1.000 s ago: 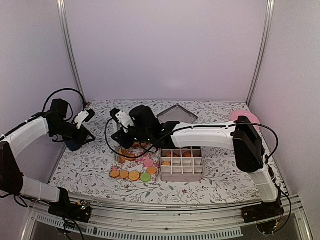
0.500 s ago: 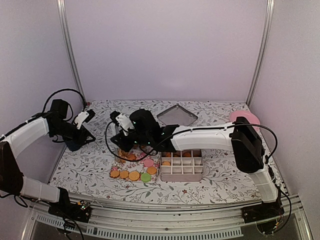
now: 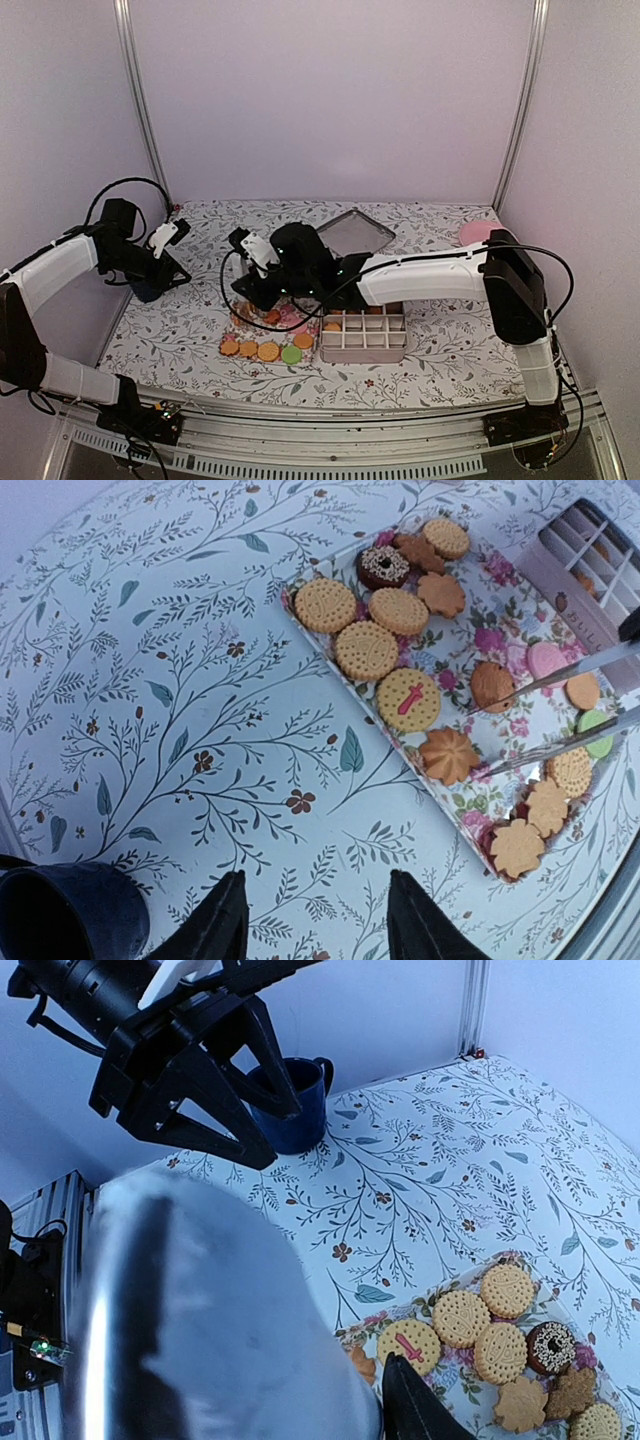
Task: Pack the cookies
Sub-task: Pick up the fake cookies from the plate, then place the fake cookies in the empty pocket of the box.
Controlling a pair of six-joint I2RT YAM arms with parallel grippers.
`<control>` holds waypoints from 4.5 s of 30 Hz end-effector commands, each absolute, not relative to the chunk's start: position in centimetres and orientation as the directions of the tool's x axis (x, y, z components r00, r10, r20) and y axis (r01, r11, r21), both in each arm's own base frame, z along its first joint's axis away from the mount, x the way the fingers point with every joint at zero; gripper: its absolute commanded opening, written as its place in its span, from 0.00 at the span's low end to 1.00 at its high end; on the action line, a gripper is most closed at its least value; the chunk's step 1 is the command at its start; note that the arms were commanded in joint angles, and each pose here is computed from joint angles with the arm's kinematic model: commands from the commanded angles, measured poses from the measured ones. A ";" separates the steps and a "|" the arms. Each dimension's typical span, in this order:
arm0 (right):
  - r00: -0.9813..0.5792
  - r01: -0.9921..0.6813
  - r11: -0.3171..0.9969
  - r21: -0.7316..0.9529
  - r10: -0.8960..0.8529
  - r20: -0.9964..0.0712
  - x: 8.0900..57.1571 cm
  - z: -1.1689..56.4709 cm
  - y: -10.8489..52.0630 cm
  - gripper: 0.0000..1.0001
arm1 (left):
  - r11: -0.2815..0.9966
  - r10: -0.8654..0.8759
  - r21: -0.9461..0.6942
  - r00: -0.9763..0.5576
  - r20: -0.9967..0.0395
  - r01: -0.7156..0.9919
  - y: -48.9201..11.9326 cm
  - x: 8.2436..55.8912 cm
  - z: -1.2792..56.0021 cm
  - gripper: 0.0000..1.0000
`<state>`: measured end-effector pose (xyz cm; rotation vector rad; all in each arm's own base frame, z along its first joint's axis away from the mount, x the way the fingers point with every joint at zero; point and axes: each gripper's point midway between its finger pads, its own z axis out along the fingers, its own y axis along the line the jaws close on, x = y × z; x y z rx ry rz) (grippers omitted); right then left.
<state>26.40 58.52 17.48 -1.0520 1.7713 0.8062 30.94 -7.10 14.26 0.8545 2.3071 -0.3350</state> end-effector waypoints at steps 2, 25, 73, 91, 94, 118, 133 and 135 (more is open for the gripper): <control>-0.208 -0.913 0.401 0.072 -0.308 -0.928 25.6 18.7 59.4 0.40 | 0.758 0.483 -0.012 -0.573 -0.662 0.652 -6.9 31.2 14.8 0.49; -0.118 -0.925 0.379 0.026 -0.220 -0.968 27.3 20.8 62.1 0.40 | 0.757 0.492 -0.001 -0.572 -0.656 0.653 -6.8 31.0 15.0 0.49; -0.131 -0.785 0.618 0.037 -0.106 -0.986 26.9 30.5 45.2 0.07 | 0.754 0.482 -0.016 -0.570 -0.666 0.657 -7.1 31.4 15.4 0.48; -0.289 -0.664 0.737 0.127 -0.096 -0.952 24.5 25.6 34.8 0.10 | 0.751 0.480 -0.028 -0.574 -0.663 0.660 -7.3 31.5 15.0 0.48; -0.307 -0.671 0.729 0.137 -0.105 -0.946 24.4 24.8 35.3 0.17 | 0.751 0.481 -0.029 -0.577 -0.660 0.659 -7.2 31.4 14.8 0.48; -0.274 -0.677 0.727 0.111 -0.109 -0.956 25.2 25.6 36.5 0.41 | 0.752 0.485 -0.022 -0.576 -0.659 0.659 -7.2 31.2 14.7 0.48; -0.200 -0.695 0.717 0.056 -0.118 -0.973 25.8 29.1 37.4 0.38 | 0.755 0.483 -0.017 -0.573 -0.662 0.656 -7.1 31.2 14.9 0.48; -0.202 -0.696 0.717 0.050 -0.128 -0.971 25.8 28.8 37.4 0.36 | 0.755 0.484 -0.015 -0.573 -0.661 0.655 -7.1 31.2 14.9 0.48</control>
